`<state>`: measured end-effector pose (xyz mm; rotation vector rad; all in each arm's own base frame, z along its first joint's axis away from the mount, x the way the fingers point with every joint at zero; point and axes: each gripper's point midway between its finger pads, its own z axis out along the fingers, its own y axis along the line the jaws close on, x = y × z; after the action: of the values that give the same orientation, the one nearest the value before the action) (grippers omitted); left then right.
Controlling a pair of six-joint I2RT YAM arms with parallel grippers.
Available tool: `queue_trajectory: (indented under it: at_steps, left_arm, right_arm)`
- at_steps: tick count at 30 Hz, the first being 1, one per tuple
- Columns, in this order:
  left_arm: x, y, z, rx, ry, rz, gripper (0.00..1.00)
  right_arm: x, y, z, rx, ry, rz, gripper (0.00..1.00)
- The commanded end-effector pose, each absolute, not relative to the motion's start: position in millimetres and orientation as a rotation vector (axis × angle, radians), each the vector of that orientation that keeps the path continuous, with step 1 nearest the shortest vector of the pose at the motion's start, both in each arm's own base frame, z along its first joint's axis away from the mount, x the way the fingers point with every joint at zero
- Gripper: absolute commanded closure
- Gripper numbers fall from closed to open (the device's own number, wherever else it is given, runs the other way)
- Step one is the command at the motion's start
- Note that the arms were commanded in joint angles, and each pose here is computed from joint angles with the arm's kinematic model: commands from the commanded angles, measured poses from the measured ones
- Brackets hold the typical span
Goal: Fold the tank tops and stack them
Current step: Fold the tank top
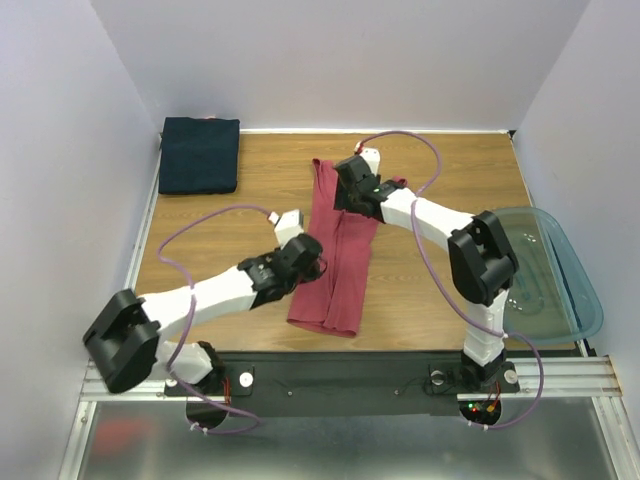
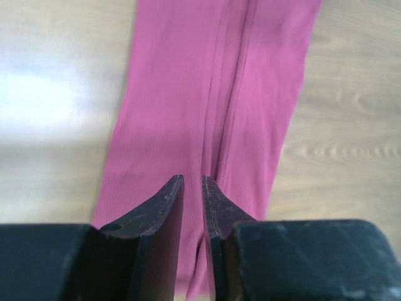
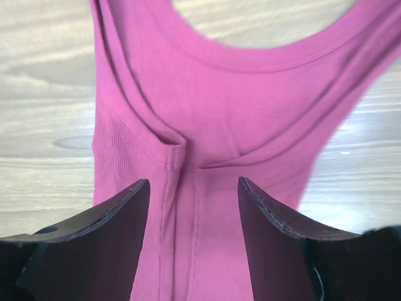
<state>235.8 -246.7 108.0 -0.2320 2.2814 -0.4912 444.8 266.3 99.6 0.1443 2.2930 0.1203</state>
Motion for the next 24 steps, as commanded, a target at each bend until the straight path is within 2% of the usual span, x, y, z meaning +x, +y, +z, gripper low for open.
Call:
queue_trajectory:
  at_steps: [1, 3, 4, 11, 15, 24]
  left_arm:
    - [289, -257, 135, -0.156, 2.200, -0.476, 0.71]
    - [307, -257, 127, -0.160, 2.216, -0.454, 0.71]
    - [323, -260, 138, -0.157, 2.189, -0.460, 0.72]
    - [383, -272, 119, -0.107, 2.227, -0.390, 0.76]
    - [390, -289, 117, -0.066, 2.222, -0.459, 0.76]
    - [383, -324, 111, 0.056, 2.232, -0.569, 0.76]
  right_arm:
    - [450, 236, 122, 0.216, 2.233, 0.090, 0.38]
    - [451, 230, 117, 0.229, 2.243, 0.080, 0.42]
    - [452, 224, 112, 0.240, 2.251, 0.070, 0.47]
    - [478, 169, 94, 0.355, 2.265, -0.020, 0.47]
    - [504, 123, 95, 0.453, 2.248, -0.049, 0.47]
    - [539, 90, 90, 0.501, 2.207, -0.138, 0.44]
